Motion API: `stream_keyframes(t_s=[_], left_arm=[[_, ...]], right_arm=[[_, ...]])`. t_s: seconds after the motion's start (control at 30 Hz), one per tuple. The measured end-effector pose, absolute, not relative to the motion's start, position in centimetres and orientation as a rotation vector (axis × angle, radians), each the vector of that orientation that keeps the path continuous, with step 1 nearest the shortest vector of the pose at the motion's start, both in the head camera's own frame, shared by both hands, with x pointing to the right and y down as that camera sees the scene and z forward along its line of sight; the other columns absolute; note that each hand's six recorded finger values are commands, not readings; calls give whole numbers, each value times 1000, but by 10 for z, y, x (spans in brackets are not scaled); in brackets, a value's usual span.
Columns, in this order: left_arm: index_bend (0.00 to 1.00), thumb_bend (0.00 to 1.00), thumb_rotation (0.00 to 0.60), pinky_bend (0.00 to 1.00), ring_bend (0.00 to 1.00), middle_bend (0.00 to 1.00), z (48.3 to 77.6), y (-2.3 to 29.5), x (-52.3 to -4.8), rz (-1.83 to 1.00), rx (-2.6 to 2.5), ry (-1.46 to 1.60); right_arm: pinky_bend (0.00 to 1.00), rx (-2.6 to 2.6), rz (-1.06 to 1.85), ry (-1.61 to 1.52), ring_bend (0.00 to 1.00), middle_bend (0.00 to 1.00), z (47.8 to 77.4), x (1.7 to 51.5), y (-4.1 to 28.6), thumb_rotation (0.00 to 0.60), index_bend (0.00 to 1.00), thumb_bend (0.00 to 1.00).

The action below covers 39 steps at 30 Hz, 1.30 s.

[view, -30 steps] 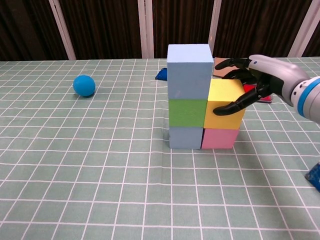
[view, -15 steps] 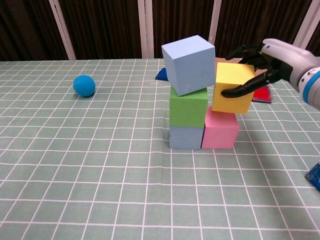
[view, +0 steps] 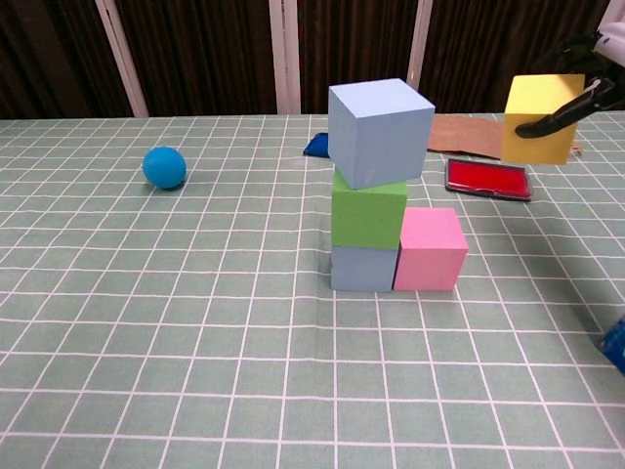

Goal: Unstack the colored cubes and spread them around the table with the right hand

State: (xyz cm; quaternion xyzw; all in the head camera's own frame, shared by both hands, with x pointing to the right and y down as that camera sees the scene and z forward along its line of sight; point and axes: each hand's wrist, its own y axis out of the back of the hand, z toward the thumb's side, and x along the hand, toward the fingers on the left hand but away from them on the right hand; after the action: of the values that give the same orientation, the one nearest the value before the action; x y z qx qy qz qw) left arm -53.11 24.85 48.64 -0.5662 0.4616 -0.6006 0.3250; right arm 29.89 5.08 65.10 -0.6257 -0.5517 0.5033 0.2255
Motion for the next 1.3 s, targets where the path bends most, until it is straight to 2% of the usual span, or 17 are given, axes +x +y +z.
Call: stream_keyframes(t_s=[0.23,0.3,0.43,0.53,0.7,0.83,1.07,1.3], left_arm=[[76,286,600,9,0,0,490,246,-530,-1592,-1455,1208],[76,285,600,10,0,0,492,244,-530,-1595,-1454,1213],[76,285,600,9,0,0,491,242,-532,-1598,-1438,1232],[76,285,600,9,0,0,488,243,-534,-1597,-1434,1243],[76,285,600,9,0,0,485,245,-535,-1589,-1438,1252],[76,285,600,10,0,0,484,245,-536,-1590,-1435,1259],[76,285,600,9,0,0,486,242,-537,-1593,-1445,1256],[75,285,600,9,0,0,486,244,-535,-1590,-1464,1250]], right_arm=[[88,-1588,1486,-1470,579,483,670,339,28,600,270,250],[68,-1566,1517,-1463,540,463,678,352,23,600,264,249],[0,-1580,1569,-1435,301,262,692,366,20,600,146,250],[0,-1648,1609,-1384,187,176,705,366,24,600,87,242],[0,-1728,1631,-1326,22,55,717,364,33,600,33,156],[0,-1729,1631,-1307,0,10,717,364,35,600,1,135],[0,-1823,1568,-1326,0,7,700,352,36,600,0,134],[0,-2051,1431,-1314,0,7,651,323,52,600,0,134]])
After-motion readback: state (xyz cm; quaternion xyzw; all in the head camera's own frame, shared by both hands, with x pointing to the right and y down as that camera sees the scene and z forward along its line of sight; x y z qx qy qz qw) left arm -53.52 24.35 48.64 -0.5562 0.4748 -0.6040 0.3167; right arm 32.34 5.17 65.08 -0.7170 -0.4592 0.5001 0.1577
